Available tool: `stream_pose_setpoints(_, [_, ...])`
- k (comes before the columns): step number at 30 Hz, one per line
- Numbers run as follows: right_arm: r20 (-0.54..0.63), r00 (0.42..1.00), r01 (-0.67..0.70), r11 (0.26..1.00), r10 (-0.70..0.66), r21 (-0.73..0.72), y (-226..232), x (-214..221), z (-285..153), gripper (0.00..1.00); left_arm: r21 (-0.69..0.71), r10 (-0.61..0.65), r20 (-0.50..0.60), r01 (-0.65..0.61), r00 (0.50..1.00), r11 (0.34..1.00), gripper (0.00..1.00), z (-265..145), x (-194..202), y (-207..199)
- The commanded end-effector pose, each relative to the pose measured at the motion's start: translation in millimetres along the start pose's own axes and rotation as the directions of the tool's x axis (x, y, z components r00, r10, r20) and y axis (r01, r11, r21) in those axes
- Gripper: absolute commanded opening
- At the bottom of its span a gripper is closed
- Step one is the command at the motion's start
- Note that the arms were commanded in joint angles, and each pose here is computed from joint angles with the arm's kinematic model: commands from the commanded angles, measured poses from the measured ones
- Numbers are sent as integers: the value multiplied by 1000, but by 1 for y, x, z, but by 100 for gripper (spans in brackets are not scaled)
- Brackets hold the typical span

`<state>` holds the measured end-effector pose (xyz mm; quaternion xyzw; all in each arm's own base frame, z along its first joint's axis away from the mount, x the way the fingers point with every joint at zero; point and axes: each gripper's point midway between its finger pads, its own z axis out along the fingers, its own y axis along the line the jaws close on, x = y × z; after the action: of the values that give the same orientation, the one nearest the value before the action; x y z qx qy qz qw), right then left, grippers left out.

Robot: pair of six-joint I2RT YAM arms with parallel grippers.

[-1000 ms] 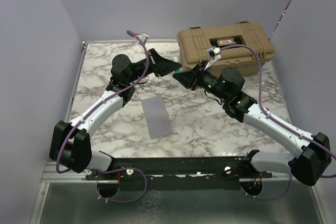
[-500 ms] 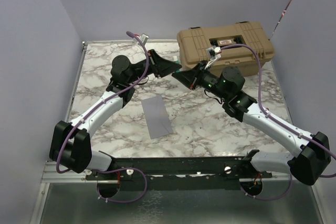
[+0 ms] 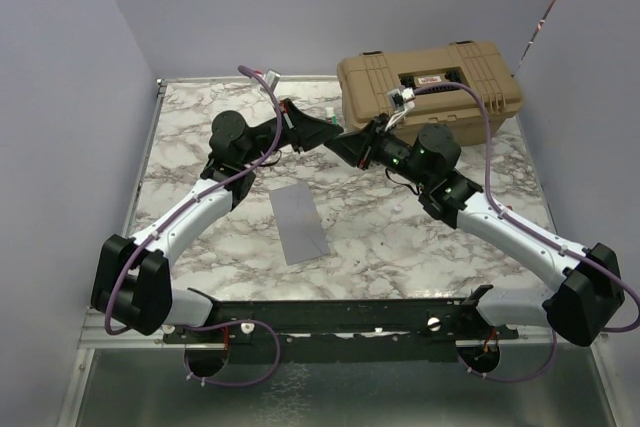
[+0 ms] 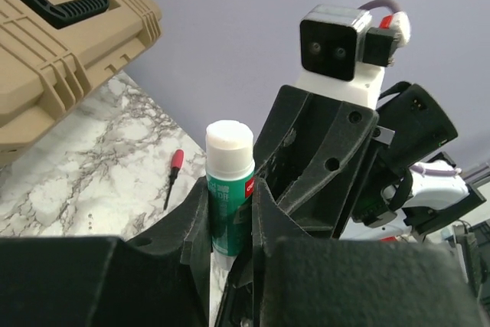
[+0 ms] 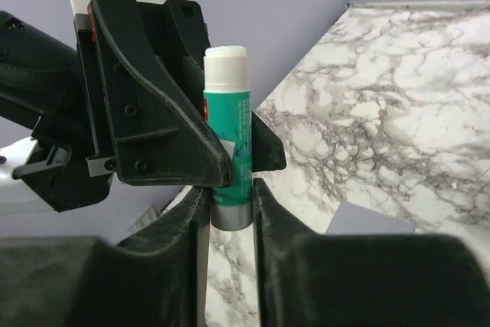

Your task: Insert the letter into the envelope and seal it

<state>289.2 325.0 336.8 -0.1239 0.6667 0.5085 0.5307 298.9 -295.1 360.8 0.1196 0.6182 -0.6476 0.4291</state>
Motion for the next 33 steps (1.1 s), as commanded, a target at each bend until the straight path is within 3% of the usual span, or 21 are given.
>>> stream_pose_setpoints(1, [-1,1000,21,999,-21,30,-1,-11,2,34,-51,82,37,-80,996,995,0,-6,-4,8])
stream_pose_setpoints(4, [-57,998,30,990,-22,141,-23,3,-6,47,-173,131,53,-120,990,978,0,-10,-11,32])
stream_pose_setpoints(7, [-102,995,39,958,-11,284,-51,18,-22,50,-384,191,51,-158,980,910,0,-22,-20,69])
stream_pose_setpoints(11, [-126,992,46,847,25,530,-98,36,-56,53,-632,248,22,-179,968,754,0,-53,-26,113])
stream_pose_setpoints(14, [-143,988,47,766,59,641,-120,50,-79,54,-678,285,-6,-213,959,703,0,-65,-26,121])
stream_pose_setpoints(17, [-211,974,68,793,78,606,-115,65,-81,53,-621,302,-64,-275,951,734,0,-61,-17,113])
stream_pose_setpoints(21, [-297,955,91,955,-4,282,-58,67,-59,52,-409,300,-124,-324,946,853,0,-38,-2,78])
stream_pose_setpoints(25, [-167,985,58,998,-54,23,0,30,-48,58,-172,263,-101,-278,959,945,0,-19,1,29])
stream_pose_setpoints(30, [56,993,-107,991,103,79,2,-11,-42,81,-58,198,13,-197,980,979,0,-7,-27,-19])
stream_pose_setpoints(33, [172,974,-139,989,145,-47,25,-38,-39,84,-25,146,67,-145,987,989,0,1,-43,-43])
